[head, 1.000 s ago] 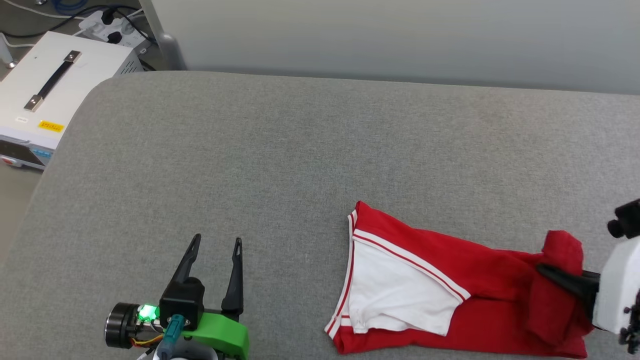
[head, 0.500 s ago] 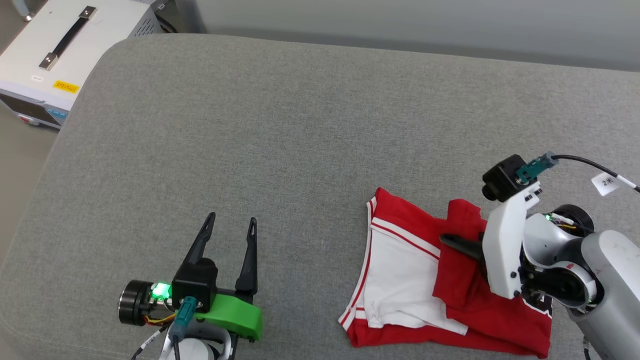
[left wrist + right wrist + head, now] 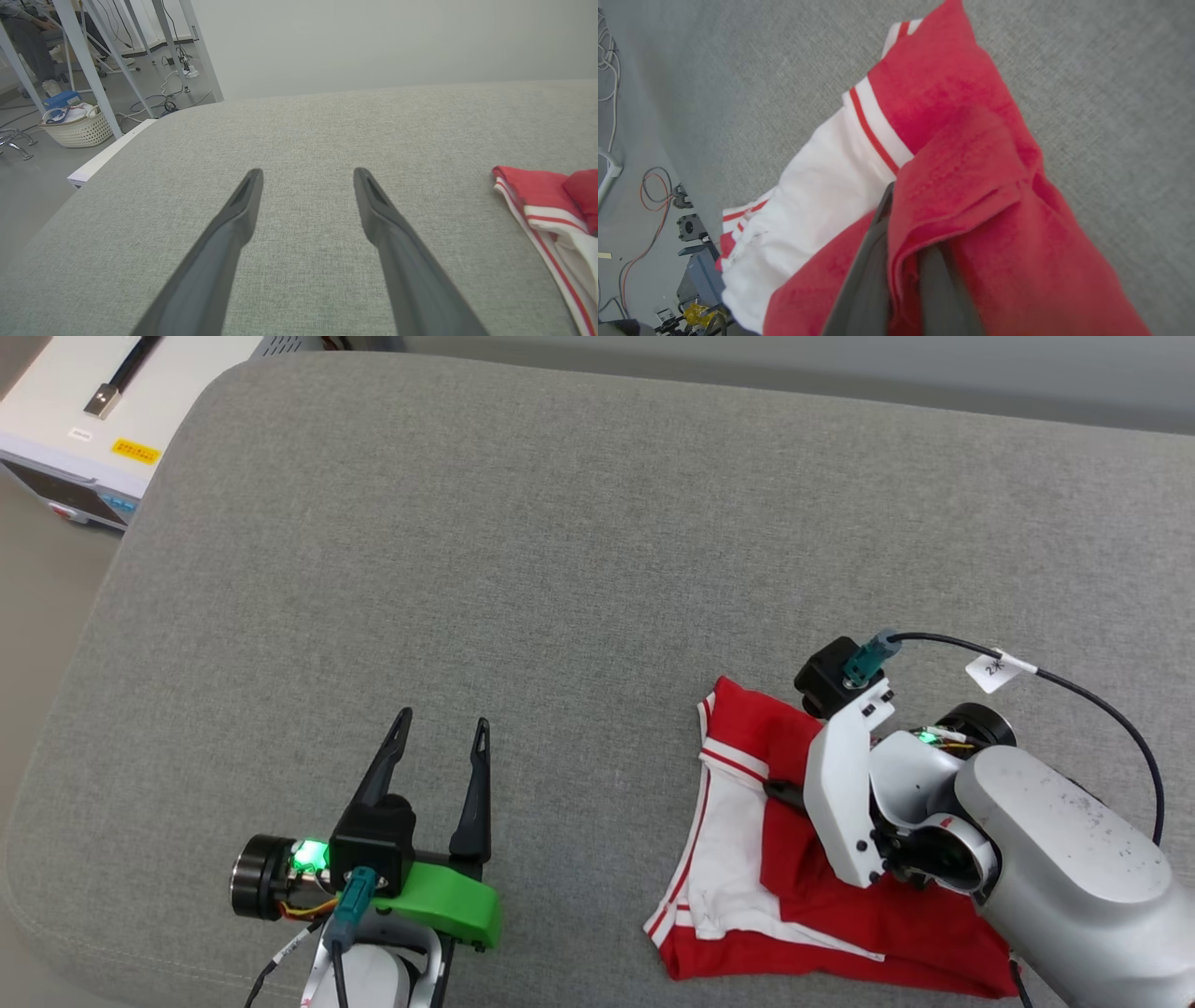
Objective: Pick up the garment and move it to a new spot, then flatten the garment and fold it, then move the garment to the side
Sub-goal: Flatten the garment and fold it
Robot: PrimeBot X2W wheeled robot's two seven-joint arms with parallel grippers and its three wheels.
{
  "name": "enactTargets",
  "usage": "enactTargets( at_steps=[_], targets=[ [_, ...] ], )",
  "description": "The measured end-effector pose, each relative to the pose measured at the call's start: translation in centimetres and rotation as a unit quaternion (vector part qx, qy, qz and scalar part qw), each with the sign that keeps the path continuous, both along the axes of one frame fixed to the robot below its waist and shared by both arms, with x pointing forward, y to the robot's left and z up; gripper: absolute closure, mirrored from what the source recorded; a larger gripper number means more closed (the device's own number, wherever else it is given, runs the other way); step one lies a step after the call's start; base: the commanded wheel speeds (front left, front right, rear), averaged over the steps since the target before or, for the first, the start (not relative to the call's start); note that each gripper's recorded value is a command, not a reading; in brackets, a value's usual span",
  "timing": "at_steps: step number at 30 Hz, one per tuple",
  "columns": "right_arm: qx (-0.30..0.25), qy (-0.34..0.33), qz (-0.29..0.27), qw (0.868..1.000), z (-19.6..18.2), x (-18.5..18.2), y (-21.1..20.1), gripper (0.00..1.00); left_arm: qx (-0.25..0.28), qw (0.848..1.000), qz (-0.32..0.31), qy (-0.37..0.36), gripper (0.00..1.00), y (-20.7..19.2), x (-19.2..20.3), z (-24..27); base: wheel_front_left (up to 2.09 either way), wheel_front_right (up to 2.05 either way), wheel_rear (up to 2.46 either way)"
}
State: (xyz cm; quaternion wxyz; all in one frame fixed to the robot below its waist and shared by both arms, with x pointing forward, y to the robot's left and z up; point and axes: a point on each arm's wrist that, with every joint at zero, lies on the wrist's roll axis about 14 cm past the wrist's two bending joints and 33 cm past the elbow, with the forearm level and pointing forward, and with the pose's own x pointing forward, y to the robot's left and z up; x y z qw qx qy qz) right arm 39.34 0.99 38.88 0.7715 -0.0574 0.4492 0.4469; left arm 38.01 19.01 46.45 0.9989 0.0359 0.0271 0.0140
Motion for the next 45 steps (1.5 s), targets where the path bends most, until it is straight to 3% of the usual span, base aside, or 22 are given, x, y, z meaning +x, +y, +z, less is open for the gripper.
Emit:
enactTargets(
  at_steps=[1,2,3,9,13,19,25,32,37,45],
  targets=[
    [0.005,-0.006,-0.001,1.0,0.1,0.1,0.2,0.81,-0.001,1.0,0.0,0.0,0.0,0.0,0.0,0.0,0.0,0.0,0.0],
    [0.011,-0.009,-0.003,1.0,0.3,0.1,0.4,0.53,-0.001,1.0,0.0,0.0,0.0,-0.1,0.0,0.0,0.0,0.0,0.0],
    [0.018,-0.011,-0.004,1.0,0.4,0.0,0.5,0.0,-0.001,1.0,0.0,-0.001,0.0,-0.1,0.0,0.0,0.0,0.0,0.0],
    [0.064,-0.085,-0.016,0.994,3.9,1.1,0.2,0.0,-0.005,1.0,-0.011,-0.009,0.0,-0.8,0.2,0.5,0.0,0.0,0.0],
    [0.106,-0.162,-0.043,0.98,8.0,2.8,-1.4,0.0,-0.005,1.0,-0.012,-0.015,0.0,-0.8,0.1,0.9,0.0,0.0,0.0],
    [0.147,-0.302,-0.124,0.934,13.3,5.3,-6.5,0.0,-0.007,0.999,-0.023,-0.027,0.0,-1.5,0.1,1.6,0.0,0.0,0.0],
    [0.156,-0.433,-0.214,0.862,17.0,5.9,-12.7,0.0,-0.008,0.999,-0.038,-0.037,0.0,-2.3,-0.1,2.2,0.0,0.0,0.0],
    [0.174,-0.511,-0.31,0.783,19.1,3.9,-17.7,0.0,-0.007,0.997,-0.053,-0.055,0.0,-3.2,-0.2,3.4,0.0,0.0,0.0],
    [0.166,-0.543,-0.339,0.75,19.7,1.8,-19.4,0.0,-0.007,0.996,-0.054,-0.067,0.0,-3.3,-0.6,4.2,0.0,0.0,0.0],
    [0.161,-0.528,-0.386,0.739,17.8,-1.9,-19.5,0.0,-0.007,0.996,-0.041,-0.082,0.0,-2.6,-1.5,5.2,0.0,0.0,0.0]
  ],
)
